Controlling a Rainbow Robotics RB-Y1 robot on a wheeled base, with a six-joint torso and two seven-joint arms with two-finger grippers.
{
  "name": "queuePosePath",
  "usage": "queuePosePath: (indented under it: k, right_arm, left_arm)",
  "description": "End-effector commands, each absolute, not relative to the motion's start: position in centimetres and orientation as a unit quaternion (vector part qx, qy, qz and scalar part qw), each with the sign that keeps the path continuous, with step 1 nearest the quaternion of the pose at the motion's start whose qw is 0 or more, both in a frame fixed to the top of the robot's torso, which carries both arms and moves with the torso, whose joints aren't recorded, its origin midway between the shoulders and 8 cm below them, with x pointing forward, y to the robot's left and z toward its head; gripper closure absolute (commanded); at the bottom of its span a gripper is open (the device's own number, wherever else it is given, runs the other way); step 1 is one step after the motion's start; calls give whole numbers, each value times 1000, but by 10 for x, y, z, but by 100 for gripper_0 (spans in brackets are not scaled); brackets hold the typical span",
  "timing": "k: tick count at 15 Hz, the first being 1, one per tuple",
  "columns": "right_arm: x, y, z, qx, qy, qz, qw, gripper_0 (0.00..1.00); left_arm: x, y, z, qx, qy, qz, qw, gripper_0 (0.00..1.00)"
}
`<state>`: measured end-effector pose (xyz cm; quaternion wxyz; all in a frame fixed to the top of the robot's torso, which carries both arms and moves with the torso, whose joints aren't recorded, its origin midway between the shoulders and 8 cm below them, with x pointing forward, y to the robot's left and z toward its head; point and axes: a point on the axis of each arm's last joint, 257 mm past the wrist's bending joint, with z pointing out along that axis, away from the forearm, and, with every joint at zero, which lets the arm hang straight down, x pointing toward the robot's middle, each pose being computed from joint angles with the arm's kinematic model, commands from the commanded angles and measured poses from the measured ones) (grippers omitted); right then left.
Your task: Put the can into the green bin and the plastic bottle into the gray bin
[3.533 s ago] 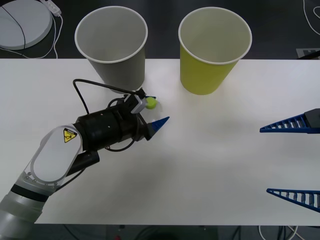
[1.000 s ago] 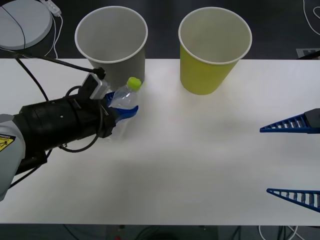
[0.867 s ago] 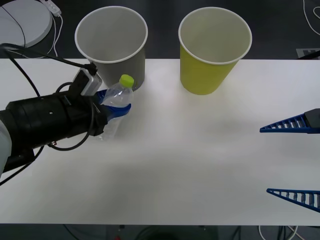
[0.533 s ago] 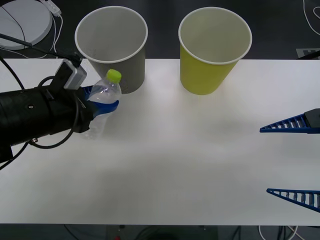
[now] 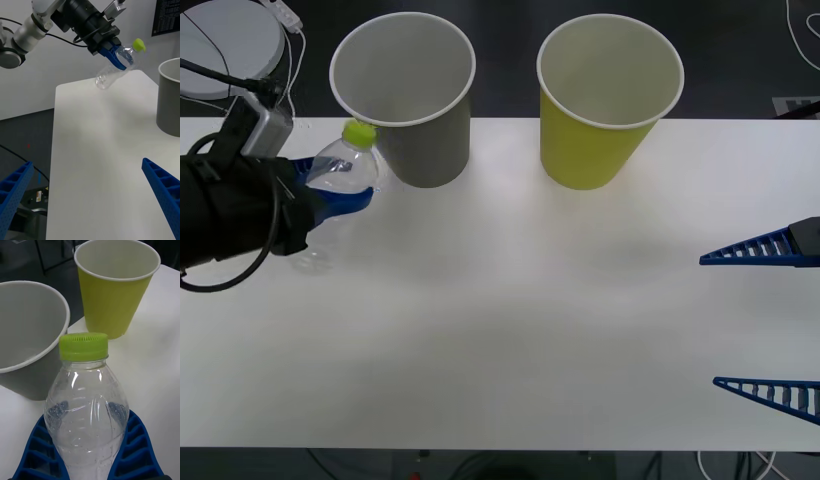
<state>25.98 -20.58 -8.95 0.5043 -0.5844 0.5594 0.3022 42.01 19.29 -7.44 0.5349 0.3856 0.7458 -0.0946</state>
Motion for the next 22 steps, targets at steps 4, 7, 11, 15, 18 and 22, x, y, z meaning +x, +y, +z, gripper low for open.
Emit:
queuePosePath:
  k: [4,7,11,15,18,22]
  right_arm:
    - [260,-206,-89,-584,559,302,504,0]
    - [260,-206,-89,-584,559,302,504,0]
    - [260,-206,-89,-584,559,302,504,0]
    - [260,-206,-89,-584,559,302,504,0]
    - [260,-206,-89,-584,559,302,504,0]
    - [260,-206,-89,-584,559,302,504,0]
  left_arm:
    - [426,231,-54,343,758,-67,551,100]
    - [428,244,-49,336,764,-53,548,100]
    - [426,256,-39,349,778,-26,521,100]
    - [432,259,-18,359,779,-9,514,100]
    - [447,263,-2,363,778,-12,513,100]
    - [468,267,14,378,779,-14,500,100]
